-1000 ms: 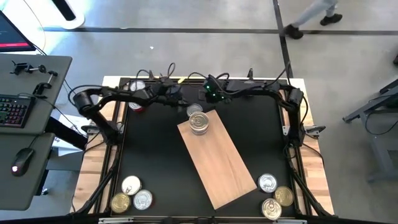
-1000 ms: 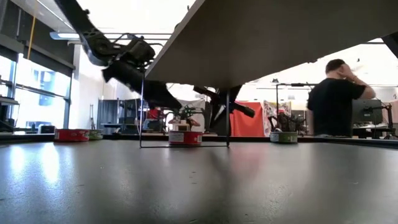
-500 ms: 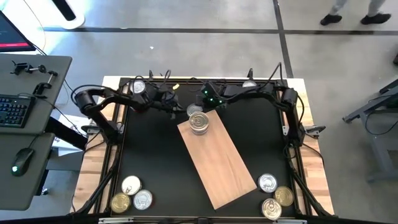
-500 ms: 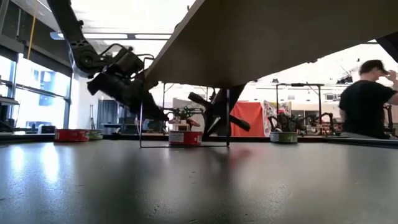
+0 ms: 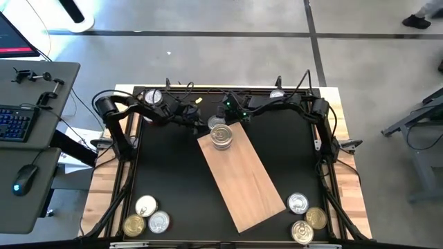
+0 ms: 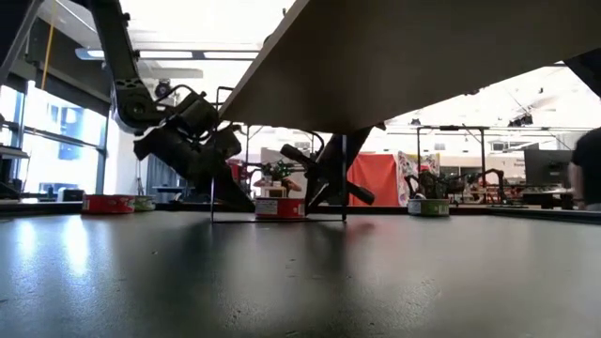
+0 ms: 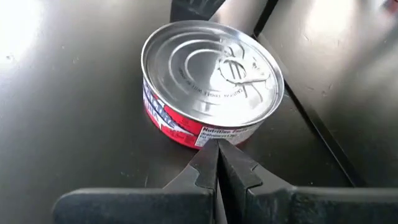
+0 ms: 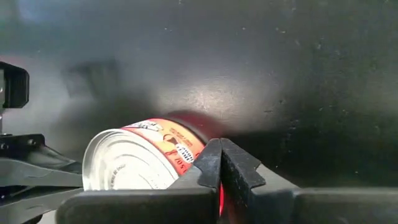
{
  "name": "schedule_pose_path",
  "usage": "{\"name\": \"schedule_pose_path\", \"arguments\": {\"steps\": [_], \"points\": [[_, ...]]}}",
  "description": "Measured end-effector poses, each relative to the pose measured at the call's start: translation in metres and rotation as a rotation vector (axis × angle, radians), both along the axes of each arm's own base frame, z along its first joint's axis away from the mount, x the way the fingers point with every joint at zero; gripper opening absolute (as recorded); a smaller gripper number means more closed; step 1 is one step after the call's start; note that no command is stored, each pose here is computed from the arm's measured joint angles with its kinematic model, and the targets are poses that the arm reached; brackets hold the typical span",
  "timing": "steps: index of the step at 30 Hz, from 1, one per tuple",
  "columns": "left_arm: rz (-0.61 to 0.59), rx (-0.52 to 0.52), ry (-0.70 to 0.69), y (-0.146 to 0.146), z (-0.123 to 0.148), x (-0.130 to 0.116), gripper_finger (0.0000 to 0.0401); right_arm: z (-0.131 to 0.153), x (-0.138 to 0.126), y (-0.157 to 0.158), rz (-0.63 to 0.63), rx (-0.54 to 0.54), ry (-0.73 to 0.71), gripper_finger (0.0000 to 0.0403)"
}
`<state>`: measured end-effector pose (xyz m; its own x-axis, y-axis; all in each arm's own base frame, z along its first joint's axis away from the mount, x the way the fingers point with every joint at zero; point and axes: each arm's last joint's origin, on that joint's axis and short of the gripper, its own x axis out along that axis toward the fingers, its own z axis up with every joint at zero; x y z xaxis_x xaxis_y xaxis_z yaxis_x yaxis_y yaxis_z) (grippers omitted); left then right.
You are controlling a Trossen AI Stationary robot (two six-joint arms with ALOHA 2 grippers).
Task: Stack canned seafood by type on shelf
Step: Put the red tuna can on the shelf
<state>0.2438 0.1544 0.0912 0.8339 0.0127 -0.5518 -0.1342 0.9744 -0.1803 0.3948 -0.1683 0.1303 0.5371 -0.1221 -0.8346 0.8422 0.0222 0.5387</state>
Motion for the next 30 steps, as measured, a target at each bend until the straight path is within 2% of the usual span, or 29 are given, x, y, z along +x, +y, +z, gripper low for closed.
{"name": "schedule_pose_path", "arguments": {"steps": [6, 11, 20, 30], "points": [[0.017, 0.025, -0.045, 0.003, 0.015, -0.002, 0.0000, 0.000, 0.000, 0.000, -0.001, 0.001, 0.005, 0.0000], [0.011, 0.101, -0.131, 0.006, 0.038, -0.003, 0.0000, 0.000, 0.000, 0.000, 0.001, 0.002, 0.002, 0.0000], [-0.019, 0.121, -0.100, 0.002, 0.030, 0.000, 0.0000, 0.000, 0.000, 0.000, 0.013, -0.003, 0.001, 0.0000], [0.118, 0.264, -0.089, 0.011, 0.034, 0.000, 0.0000, 0.000, 0.000, 0.000, 0.018, -0.022, 0.003, 0.0000]]}}
